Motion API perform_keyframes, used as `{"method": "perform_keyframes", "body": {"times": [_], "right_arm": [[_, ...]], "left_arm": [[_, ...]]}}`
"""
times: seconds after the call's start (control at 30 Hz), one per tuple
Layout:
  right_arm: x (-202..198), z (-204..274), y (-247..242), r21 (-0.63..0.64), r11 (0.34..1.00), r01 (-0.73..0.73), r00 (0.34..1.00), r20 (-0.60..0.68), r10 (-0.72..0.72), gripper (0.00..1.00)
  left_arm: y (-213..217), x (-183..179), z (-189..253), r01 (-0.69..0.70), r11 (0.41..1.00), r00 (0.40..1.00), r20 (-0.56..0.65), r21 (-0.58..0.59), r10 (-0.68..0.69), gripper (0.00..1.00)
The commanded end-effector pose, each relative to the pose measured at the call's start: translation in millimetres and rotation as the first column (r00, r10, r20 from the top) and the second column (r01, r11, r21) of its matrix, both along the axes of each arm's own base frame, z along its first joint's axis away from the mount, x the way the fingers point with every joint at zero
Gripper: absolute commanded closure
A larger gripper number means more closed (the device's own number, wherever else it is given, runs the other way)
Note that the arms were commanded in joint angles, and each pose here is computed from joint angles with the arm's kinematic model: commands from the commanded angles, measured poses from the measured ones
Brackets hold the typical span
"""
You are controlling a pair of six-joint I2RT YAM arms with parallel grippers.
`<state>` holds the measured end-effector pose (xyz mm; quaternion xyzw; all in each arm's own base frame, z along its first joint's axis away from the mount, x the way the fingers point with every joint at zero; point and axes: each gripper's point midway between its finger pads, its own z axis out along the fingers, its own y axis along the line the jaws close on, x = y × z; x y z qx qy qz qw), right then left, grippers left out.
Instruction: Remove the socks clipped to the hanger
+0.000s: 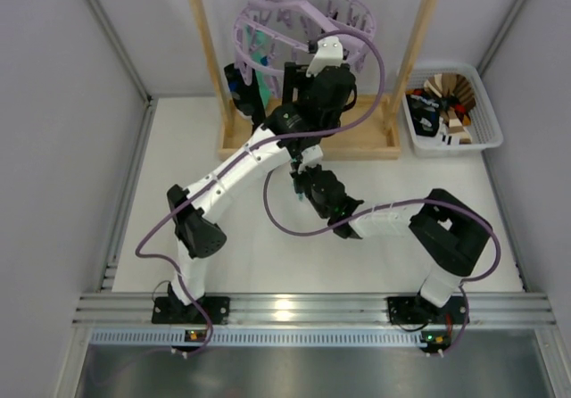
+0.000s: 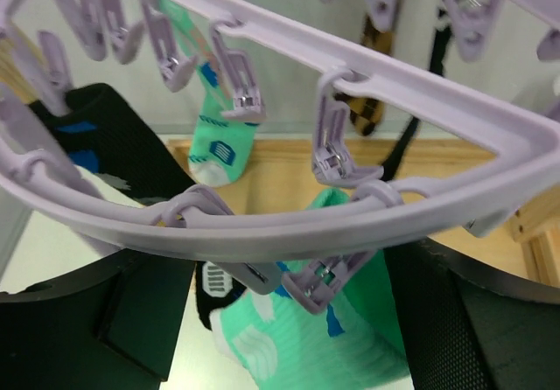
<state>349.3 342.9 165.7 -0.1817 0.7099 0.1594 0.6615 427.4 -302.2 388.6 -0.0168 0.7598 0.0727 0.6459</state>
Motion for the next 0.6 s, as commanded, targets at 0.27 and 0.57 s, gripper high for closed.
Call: {"method": "perform_keyframes", "body": {"times": [0.27,0.57], "right_arm": [[5.6,5.6,14.0,-0.056,0.998,0.0,1.0,0.018,0.001,1.0],[4.8,17.8,29.3,-0.142,0.99,-0.019,0.998,0.064,0.028,1.0]], "left_arm": [[-5.4,-20.6,33.2,0.142,0.97,0.99,0.045,-0.199,-0.136,0.02],[-6.0,-35.9,44.2,0.222,0.943,0.975,0.05,-0.248,-0.216,0.02]]}}
